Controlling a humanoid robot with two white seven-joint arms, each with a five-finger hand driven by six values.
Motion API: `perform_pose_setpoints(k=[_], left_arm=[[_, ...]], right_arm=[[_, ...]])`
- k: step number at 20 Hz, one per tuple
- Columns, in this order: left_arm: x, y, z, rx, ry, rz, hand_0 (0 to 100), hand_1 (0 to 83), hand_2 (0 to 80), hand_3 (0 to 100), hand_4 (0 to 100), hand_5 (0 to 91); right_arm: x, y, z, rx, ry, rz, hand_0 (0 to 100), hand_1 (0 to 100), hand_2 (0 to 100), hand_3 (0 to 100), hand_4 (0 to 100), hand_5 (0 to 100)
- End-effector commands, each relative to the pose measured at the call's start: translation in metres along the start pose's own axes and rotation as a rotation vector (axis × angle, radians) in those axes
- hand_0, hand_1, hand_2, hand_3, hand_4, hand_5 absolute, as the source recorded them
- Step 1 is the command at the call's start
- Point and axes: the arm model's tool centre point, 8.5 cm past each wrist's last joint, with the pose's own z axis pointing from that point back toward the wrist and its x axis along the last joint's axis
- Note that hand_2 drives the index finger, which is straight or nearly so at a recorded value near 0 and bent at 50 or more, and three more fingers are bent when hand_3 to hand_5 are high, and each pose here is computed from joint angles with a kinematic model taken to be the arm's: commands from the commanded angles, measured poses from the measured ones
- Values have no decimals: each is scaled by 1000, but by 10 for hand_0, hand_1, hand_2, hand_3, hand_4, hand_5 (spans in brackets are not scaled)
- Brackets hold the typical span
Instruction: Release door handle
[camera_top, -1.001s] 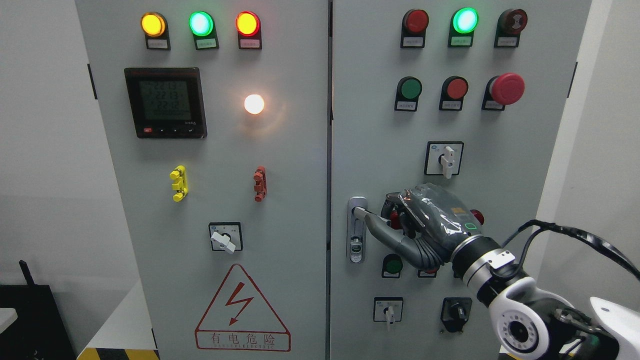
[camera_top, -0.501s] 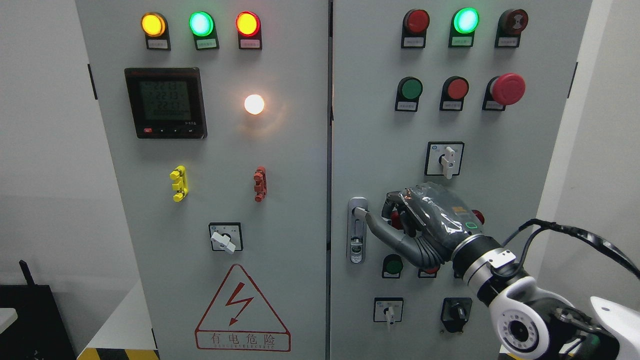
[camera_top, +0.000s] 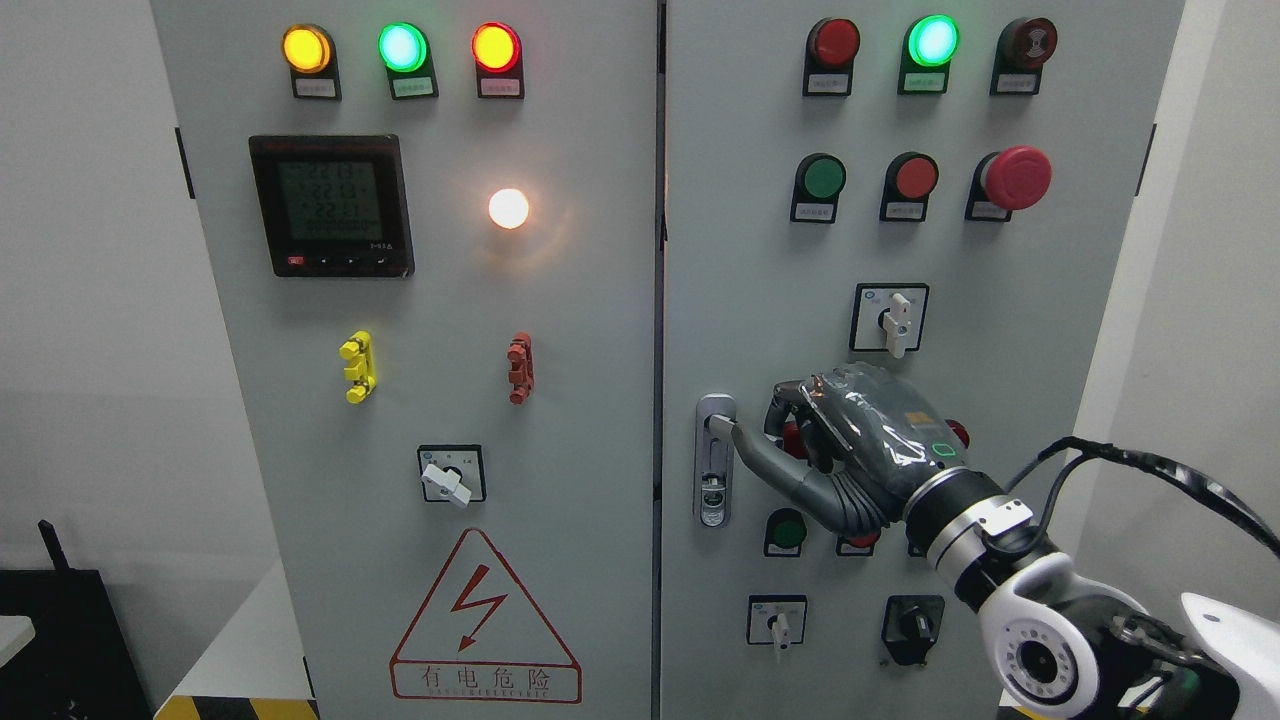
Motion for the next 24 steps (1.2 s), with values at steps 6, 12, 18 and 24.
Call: perform_pose_setpoints(k=[6, 12, 18, 24], left_arm=[[-10, 0, 1, -2, 1, 2, 120, 389, 0, 0, 0, 0], [-9, 0, 1, -2, 0, 2, 120, 389, 0, 0, 0, 0], [-9, 0, 1, -2, 0, 2, 120, 389, 0, 0, 0, 0], [-10, 0, 1, -2, 1, 2, 120, 389, 0, 0, 0, 0]], right_arm=[[-1, 2, 1, 3, 1, -3, 455, 65, 647, 1000, 1000, 1000], [-1, 2, 1, 6, 2, -3, 463, 65, 654, 1000, 1000, 1000], [0, 1, 1, 3, 0, -2, 469, 63, 661, 1000, 1000, 1000], [0, 2, 1, 4, 0, -2, 474, 63, 670, 1000, 1000, 1000]])
